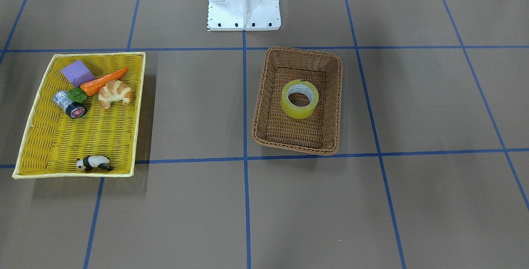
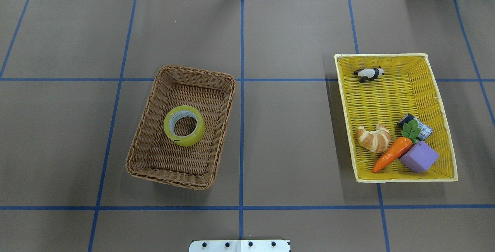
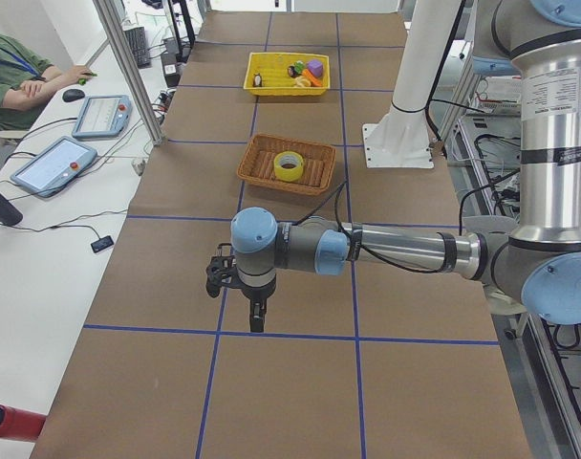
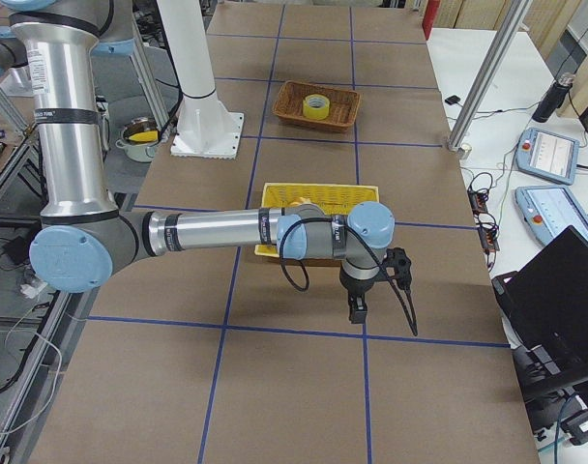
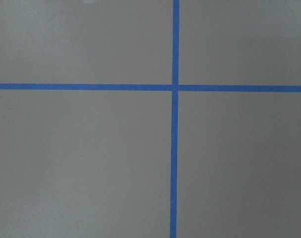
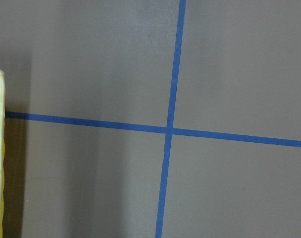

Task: Move tape to another basket

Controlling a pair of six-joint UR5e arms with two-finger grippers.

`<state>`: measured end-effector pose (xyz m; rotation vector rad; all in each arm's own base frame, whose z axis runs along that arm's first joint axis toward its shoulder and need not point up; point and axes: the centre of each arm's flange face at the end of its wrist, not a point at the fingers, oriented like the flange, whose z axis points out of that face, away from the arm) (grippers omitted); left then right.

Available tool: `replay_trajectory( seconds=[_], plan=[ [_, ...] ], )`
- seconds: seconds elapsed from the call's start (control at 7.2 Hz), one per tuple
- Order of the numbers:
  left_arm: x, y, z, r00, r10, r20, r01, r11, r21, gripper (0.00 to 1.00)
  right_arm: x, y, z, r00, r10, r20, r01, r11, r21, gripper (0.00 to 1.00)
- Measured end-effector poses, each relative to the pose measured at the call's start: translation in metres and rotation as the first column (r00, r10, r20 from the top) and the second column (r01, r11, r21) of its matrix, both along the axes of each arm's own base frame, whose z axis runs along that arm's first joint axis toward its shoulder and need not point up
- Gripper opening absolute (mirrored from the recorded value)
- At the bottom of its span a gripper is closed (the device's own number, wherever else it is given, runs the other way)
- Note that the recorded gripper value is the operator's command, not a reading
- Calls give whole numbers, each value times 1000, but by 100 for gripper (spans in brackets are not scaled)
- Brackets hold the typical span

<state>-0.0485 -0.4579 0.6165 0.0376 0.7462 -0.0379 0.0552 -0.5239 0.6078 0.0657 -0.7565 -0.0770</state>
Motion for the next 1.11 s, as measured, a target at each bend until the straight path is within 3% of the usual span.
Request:
replay_trajectory(
  seconds=[1.11],
  plan=[
    [1, -6, 3, 1000, 3, 1, -3, 1000, -6, 98, -2, 0, -2, 1000, -2, 26, 2, 1000, 0, 100]
  ],
)
